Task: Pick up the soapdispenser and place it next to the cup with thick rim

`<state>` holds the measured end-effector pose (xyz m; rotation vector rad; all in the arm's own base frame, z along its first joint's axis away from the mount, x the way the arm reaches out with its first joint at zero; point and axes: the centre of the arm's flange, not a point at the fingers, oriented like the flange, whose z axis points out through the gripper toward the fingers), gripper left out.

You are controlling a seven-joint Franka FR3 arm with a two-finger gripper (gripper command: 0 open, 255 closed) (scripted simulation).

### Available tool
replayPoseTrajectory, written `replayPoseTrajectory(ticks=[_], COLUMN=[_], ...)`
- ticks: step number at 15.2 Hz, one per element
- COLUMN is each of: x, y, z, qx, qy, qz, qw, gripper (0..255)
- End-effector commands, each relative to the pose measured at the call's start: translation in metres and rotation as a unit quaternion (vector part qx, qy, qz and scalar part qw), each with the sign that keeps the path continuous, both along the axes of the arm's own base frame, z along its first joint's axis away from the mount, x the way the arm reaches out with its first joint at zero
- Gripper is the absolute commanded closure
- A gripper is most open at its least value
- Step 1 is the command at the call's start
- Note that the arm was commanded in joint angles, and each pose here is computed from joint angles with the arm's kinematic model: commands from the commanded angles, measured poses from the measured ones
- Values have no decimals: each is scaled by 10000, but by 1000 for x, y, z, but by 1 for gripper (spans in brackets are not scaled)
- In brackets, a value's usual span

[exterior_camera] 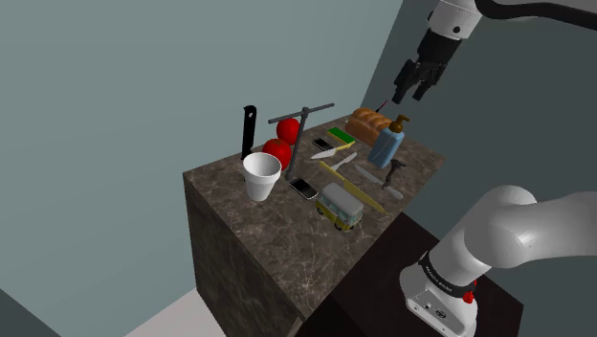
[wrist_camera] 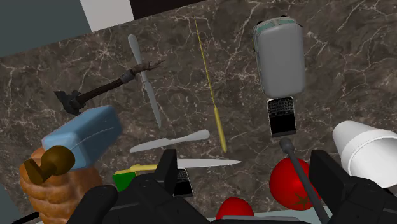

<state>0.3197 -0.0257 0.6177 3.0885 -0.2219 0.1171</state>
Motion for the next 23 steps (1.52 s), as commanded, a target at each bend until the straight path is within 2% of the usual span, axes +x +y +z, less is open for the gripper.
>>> replayPoseTrajectory(ticks=[1, 23], x=[0, 69], y=[0, -269], z=[0, -99], qx=[0, 167], qy=[0, -89], qz=[0, 213], qw=[10000, 9996], gripper=[0, 0])
